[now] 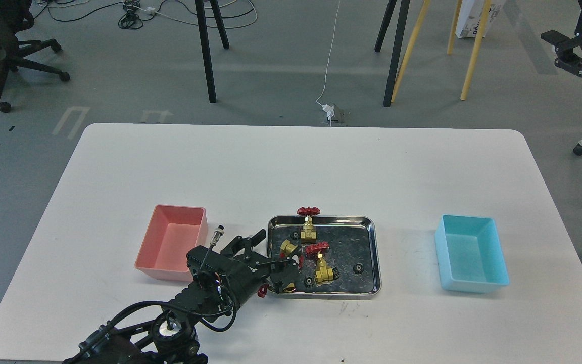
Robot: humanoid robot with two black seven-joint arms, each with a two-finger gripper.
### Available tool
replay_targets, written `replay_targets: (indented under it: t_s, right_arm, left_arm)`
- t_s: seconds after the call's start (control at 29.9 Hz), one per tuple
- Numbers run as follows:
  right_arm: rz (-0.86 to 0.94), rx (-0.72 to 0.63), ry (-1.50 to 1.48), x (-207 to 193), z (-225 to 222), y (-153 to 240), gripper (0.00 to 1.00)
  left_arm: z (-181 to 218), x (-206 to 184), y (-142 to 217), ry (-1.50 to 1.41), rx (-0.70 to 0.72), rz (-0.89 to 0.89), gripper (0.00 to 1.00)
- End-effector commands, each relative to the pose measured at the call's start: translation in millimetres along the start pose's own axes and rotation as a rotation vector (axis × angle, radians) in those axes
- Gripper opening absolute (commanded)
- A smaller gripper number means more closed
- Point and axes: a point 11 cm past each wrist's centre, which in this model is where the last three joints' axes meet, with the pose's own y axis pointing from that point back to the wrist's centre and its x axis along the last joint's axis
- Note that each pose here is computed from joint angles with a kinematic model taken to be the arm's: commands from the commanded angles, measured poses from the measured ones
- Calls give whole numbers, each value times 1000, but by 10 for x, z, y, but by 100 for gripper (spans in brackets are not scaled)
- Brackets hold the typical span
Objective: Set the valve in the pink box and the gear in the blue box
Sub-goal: 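Lower the left hand onto a brass valve on the tray and close, then lift the brass valve and carry it over the pink box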
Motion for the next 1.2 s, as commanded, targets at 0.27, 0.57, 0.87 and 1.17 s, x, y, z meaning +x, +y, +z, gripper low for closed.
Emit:
replay_targets:
  t_s: [0.27,0.57,0.87,1.17]
  right_arm:
    - [-3,-5,-13,-39,46,-57,98]
    - [3,-10,-17,-34,73,-86,98]
    - [19,-19,-21,16,115,-87,98]
    - [18,-42,-12,2,193,-107,98]
  left_arm:
    - [75,-21,-27,9,-6,-2,85]
    - [34,-47,-4,9,19,-8,55]
    - [98,-88,21,35,21,-8,20]
    - [261,681,165,78,-61,184,19]
